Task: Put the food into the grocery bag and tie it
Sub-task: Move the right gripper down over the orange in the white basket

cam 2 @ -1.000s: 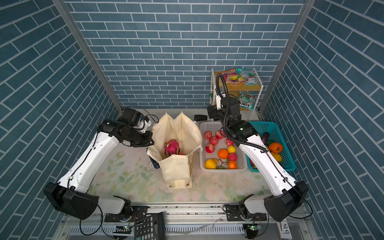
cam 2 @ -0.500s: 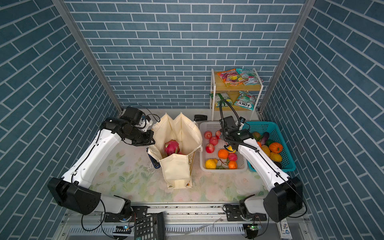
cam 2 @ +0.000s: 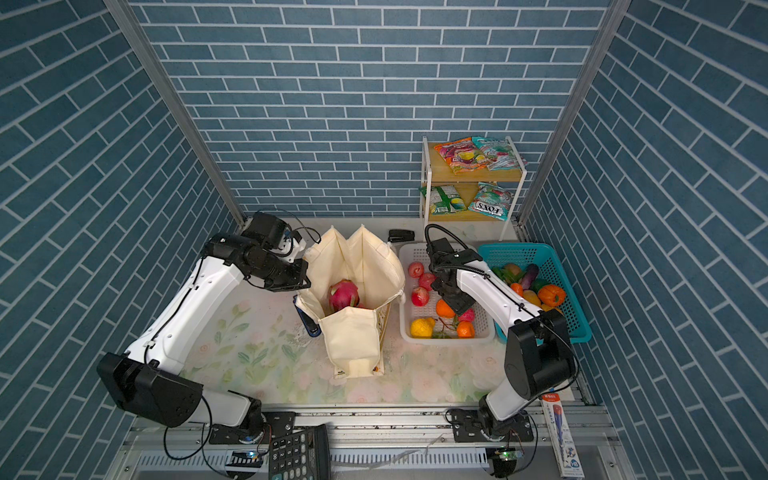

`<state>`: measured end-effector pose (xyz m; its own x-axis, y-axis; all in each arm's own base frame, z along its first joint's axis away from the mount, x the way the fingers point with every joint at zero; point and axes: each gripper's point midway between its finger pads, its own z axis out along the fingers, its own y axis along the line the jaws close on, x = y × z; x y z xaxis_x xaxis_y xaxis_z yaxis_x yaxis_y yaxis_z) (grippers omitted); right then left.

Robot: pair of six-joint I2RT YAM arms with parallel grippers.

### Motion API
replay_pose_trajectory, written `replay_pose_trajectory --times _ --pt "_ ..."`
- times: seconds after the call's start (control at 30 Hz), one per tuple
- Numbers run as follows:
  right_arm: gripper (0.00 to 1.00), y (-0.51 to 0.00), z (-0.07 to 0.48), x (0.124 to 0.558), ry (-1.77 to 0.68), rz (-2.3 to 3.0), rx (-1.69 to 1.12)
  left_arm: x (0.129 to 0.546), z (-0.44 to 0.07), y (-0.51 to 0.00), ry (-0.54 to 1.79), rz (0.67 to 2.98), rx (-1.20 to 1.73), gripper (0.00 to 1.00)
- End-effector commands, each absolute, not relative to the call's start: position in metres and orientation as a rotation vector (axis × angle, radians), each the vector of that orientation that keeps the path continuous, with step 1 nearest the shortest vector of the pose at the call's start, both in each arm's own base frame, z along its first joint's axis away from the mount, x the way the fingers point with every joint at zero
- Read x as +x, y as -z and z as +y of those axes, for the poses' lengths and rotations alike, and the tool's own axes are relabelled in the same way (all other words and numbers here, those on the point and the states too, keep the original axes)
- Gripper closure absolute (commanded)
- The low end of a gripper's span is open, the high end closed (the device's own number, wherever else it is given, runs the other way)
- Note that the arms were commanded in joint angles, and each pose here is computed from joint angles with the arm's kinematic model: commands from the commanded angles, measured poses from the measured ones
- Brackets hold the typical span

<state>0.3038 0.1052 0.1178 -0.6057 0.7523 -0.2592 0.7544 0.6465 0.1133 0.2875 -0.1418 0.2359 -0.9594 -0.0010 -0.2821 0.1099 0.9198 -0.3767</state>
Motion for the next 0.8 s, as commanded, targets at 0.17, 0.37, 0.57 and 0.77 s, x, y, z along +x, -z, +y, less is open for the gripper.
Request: replay_pose_trajectory --times 0.17,0.37,0.57,0.77 --pt "0.17 -0.107 0.107 0.303 0.138 2.608 1.422 0.285 -0.142 -0.233 0.563 2.820 0.088 0.98" --pt "0.18 -0.097 0.106 0.307 0.216 2.606 1.465 0.286 -0.142 -0.235 0.563 2.815 0.087 0.98" --pt "0.20 -0.078 0.105 0.306 0.236 2.598 1.492 0.287 -0.143 -0.237 0.565 2.809 0.089 0.98" --pt "0.21 -0.061 0.106 0.306 0.264 2.616 1.516 0.288 -0.143 -0.237 0.566 2.810 0.091 0.98"
